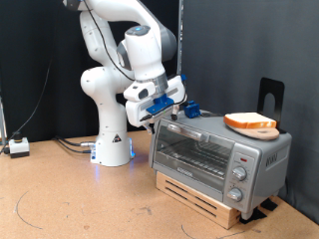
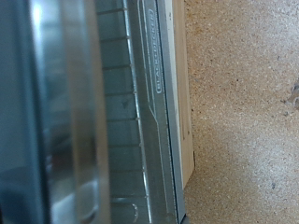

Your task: Make a piece of toast with the oven

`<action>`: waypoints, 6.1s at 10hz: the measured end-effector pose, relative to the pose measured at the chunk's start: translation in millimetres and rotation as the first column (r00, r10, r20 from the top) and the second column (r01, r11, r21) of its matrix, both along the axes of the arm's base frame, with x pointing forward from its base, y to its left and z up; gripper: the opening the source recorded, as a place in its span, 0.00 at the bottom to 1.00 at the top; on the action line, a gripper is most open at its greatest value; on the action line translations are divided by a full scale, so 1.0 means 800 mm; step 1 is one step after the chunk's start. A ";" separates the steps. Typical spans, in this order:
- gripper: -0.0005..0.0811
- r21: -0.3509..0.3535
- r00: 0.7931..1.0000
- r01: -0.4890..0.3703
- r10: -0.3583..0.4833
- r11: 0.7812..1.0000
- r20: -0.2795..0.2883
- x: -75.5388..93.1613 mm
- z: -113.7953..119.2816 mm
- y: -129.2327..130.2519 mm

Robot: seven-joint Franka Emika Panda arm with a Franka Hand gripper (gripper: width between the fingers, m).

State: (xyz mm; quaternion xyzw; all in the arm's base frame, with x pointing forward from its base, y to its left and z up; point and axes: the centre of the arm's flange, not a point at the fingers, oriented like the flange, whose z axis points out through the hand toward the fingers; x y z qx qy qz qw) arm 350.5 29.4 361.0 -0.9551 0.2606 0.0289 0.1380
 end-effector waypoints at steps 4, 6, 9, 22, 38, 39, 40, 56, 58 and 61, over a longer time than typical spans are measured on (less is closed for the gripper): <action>1.00 -0.017 1.000 0.004 -0.005 1.000 -0.013 0.004 -0.012 -0.005; 1.00 -0.041 1.000 0.023 -0.024 0.999 -0.009 0.009 -0.013 -0.019; 1.00 -0.079 0.997 0.075 -0.074 0.994 0.020 0.023 -0.022 -0.047; 1.00 -0.073 0.992 0.129 -0.129 0.989 0.013 0.074 -0.086 -0.076; 1.00 -0.064 0.995 0.101 -0.100 0.993 0.020 0.091 -0.061 -0.082; 1.00 -0.086 0.995 0.098 -0.097 0.991 0.016 0.091 -0.064 -0.084; 1.00 -0.114 0.995 0.102 -0.100 0.988 0.022 0.092 -0.068 -0.088; 1.00 -0.340 0.985 0.161 -0.172 0.926 0.000 0.100 -0.210 -0.163; 1.00 -0.332 0.981 0.185 -0.193 0.925 0.007 0.103 -0.222 -0.164; 1.00 -0.355 0.975 0.222 -0.213 0.908 0.065 0.116 -0.226 -0.172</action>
